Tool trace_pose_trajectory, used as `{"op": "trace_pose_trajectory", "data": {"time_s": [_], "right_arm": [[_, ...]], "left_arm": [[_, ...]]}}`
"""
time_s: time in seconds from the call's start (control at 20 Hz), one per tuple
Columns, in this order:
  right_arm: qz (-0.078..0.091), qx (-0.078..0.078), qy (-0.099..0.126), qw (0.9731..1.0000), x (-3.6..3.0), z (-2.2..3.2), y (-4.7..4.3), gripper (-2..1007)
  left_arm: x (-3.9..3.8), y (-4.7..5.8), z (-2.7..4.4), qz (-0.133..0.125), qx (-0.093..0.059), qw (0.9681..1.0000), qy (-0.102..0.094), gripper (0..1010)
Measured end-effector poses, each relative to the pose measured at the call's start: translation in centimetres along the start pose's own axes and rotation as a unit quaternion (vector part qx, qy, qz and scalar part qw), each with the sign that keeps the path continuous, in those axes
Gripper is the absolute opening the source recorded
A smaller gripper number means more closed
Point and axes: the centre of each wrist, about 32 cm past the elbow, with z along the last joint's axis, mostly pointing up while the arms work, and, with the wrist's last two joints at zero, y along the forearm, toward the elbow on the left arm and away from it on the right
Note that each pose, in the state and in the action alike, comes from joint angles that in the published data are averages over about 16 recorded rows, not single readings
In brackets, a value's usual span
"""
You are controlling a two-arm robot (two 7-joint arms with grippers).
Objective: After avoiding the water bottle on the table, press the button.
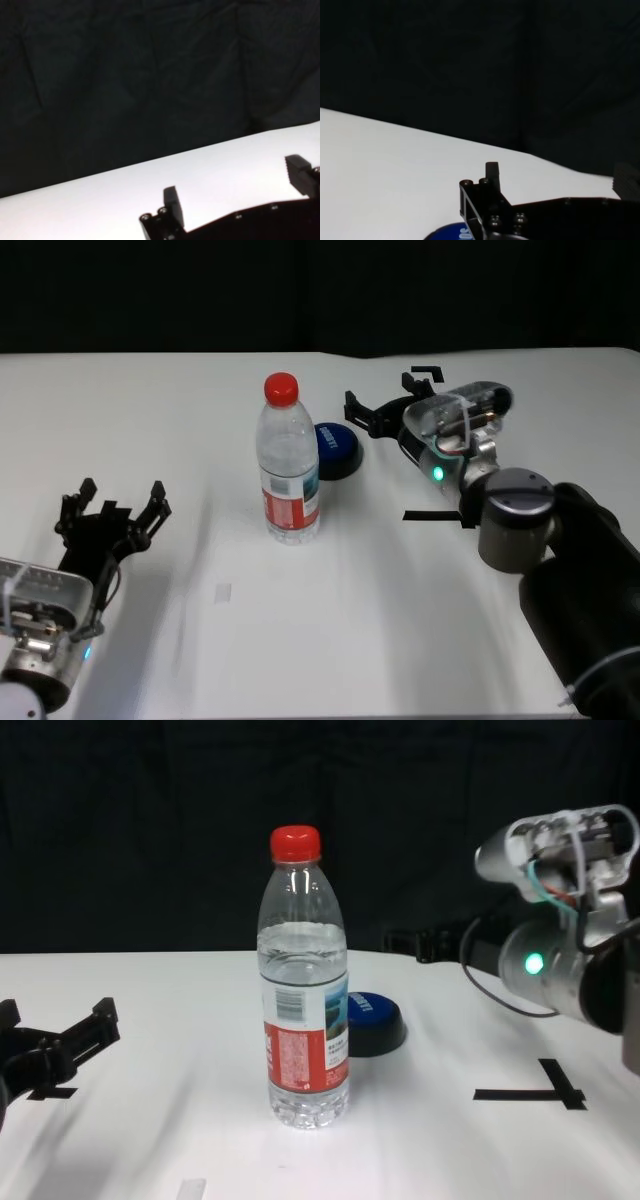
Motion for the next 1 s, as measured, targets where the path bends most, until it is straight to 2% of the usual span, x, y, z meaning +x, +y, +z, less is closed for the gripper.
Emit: {"op": "trace_pose_trajectory", "data": {"time_s": [0.2, 0.4, 0.7, 1.0], "right_arm": [[-0.005, 0.007, 0.008, 0.9999, -0.28, 0.28, -1.56, 1003], [-0.010, 0.009, 0.018, 0.9997, -0.67, 0.22, -3.35, 1003], [-0.017, 0.005, 0.030, 0.9994, -1.32, -0.23, -5.95, 1003], [-0.019, -0.004, 0.041, 0.9990, -2.13, -0.91, -8.58, 1003]], "left_arm": [[0.00, 0.0, 0.00, 0.000, 0.000, 1.0000, 0.000, 1003], [0.00, 0.0, 0.00, 0.000, 0.000, 1.0000, 0.000, 1003], [0.00, 0.0, 0.00, 0.000, 0.000, 1.0000, 0.000, 1003], [0.00, 0.0, 0.00, 0.000, 0.000, 1.0000, 0.000, 1003]]}}
